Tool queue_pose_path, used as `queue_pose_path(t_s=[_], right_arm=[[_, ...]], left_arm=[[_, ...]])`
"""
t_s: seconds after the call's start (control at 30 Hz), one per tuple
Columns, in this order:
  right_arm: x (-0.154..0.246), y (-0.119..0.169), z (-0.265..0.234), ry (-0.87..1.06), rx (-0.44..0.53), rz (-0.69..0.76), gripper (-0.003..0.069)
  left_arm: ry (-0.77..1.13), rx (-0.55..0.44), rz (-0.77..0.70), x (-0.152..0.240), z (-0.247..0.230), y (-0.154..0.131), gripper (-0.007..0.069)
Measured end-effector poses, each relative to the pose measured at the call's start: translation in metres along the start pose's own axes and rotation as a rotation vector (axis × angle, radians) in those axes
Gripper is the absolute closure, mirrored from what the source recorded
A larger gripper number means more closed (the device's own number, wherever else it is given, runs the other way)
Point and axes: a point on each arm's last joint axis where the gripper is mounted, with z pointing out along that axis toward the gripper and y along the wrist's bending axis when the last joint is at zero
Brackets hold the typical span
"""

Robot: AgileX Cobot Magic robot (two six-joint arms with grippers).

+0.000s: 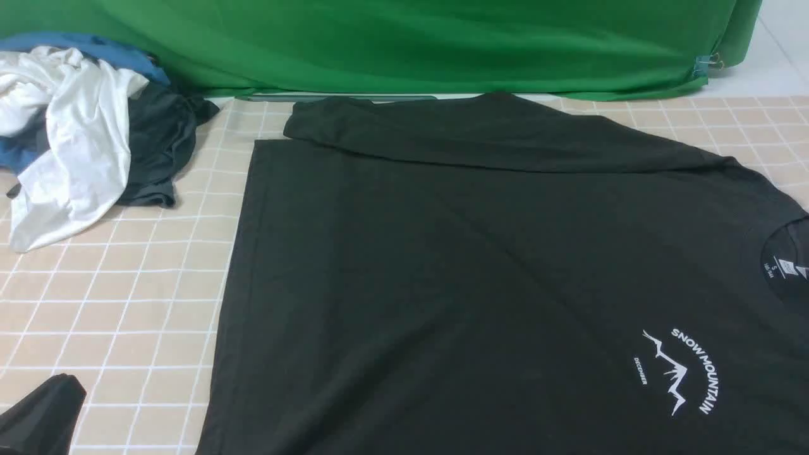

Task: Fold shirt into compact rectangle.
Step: 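Grasp the left edge of the dark T-shirt lying flat on the table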

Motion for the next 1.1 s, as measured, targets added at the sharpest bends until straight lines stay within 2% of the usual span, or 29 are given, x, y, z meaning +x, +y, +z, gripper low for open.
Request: queue_pose_path(t_s=[0.97,1.1], right_arm=[[0.000,0.000,0.000,0.000,0.000,0.000,0.0421],[0.000,0.000,0.000,0.000,0.000,0.000,0.0421]], left_arm=[[-0.010,-0.005,0.027,-0.001,0.000,0.000,0.0612],[-0.131,0.037,-0.171,-0.012,-0.001,-0.002,0.0612]])
